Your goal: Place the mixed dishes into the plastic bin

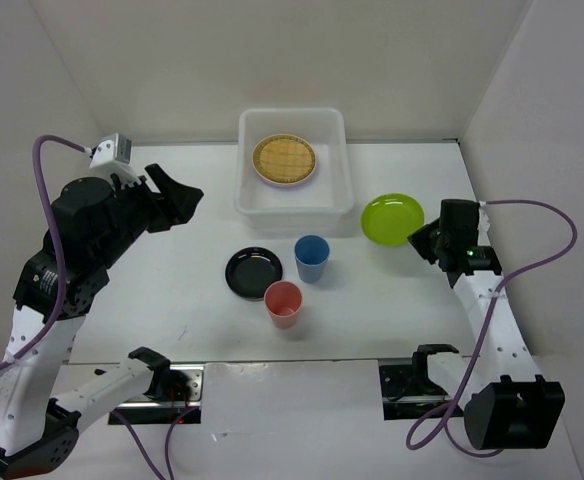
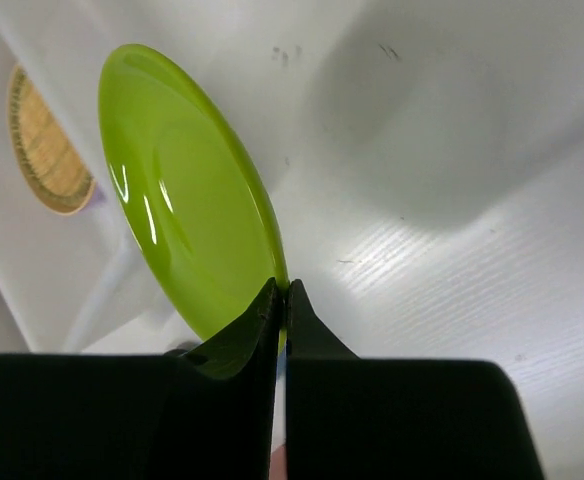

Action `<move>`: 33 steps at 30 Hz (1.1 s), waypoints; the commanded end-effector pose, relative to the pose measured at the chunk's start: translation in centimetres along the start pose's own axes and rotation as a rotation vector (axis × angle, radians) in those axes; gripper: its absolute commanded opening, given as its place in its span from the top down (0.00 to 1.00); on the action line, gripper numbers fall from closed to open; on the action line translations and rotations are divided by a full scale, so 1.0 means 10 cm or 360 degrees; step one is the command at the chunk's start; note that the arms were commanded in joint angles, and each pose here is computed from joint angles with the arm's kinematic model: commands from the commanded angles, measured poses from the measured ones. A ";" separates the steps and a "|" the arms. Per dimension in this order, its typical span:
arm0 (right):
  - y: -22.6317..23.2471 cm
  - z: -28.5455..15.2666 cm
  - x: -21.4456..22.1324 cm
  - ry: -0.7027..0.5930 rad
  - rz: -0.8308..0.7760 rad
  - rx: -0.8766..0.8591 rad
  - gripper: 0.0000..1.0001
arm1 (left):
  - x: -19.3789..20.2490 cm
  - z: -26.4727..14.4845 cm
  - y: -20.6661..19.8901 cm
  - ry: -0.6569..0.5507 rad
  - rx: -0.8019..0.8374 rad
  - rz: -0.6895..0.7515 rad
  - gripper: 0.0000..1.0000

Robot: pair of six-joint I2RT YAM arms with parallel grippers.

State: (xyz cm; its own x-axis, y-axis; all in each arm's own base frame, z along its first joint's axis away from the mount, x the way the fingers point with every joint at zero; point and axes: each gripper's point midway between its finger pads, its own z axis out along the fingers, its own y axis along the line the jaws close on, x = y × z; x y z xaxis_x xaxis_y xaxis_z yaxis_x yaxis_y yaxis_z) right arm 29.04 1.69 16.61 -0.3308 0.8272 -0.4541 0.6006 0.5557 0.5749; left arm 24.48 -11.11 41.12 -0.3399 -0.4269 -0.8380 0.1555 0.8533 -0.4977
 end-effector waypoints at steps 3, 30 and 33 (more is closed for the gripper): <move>0.57 -0.31 -0.34 -0.0103 -0.0114 -0.0259 1.00 | -0.16 -0.05 -0.14 -0.0077 0.0091 0.0022 0.29; 2.93 1.10 0.86 0.0324 -0.0471 -0.0803 1.00 | 0.01 0.06 -0.06 0.0010 0.0056 -0.0006 0.29; 2.99 1.32 0.91 0.0326 -0.0473 -0.0772 1.00 | 0.02 0.05 -0.07 0.0019 0.0070 -0.0006 0.29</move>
State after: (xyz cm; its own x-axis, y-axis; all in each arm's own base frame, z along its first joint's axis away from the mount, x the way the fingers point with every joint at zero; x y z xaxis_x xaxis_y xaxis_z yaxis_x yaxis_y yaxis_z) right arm 50.60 23.96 17.23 -0.6642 0.5842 -0.4664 0.1591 0.7200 0.6755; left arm 24.86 -11.72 40.15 -0.3754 -0.4150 -0.8288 0.1608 0.8514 -0.4992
